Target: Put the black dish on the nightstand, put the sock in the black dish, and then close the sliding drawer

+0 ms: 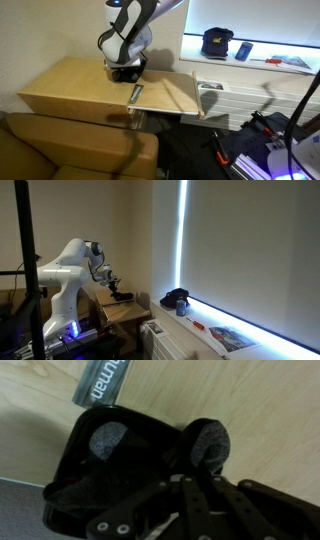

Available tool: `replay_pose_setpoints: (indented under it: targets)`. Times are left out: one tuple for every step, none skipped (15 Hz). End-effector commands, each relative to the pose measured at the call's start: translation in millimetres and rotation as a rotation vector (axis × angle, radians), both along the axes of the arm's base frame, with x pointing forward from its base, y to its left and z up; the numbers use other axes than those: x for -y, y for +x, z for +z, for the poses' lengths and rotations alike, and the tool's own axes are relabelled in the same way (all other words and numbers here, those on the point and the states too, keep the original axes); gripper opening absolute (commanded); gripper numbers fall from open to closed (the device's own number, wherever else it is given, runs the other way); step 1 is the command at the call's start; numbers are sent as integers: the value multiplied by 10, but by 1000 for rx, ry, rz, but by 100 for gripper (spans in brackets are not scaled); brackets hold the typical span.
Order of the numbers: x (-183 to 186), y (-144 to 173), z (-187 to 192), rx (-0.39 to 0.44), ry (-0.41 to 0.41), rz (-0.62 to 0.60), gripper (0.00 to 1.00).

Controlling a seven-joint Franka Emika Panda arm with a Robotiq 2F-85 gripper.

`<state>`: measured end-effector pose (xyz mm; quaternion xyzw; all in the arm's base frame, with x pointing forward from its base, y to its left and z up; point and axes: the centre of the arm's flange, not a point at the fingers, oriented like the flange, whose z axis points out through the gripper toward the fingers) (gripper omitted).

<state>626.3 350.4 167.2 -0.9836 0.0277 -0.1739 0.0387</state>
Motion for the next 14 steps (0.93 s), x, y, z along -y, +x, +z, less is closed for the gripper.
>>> replay_pose_setpoints:
  targets:
    - [-279,3,-58,-8,22,37,34]
    - [-360,-19,-56,-22,44,51,40]
    - [-438,-43,-45,-28,50,58,46]
    - [-506,-65,-37,-33,66,64,55]
    - [-558,-83,-26,-36,70,67,61]
    - [-601,-96,-5,-36,81,70,69]
    - [-645,-103,14,-36,101,75,77]
    - [-682,-94,59,-30,91,70,83]
    - [-697,-76,103,-18,82,64,89]
    - [-651,-182,75,-13,89,66,71]
    - [-663,-166,105,-9,91,66,78]
    - [-666,-151,125,-7,92,65,86]
    - [-666,-144,135,-6,92,65,89]
    - [-667,-143,136,-6,92,65,89]
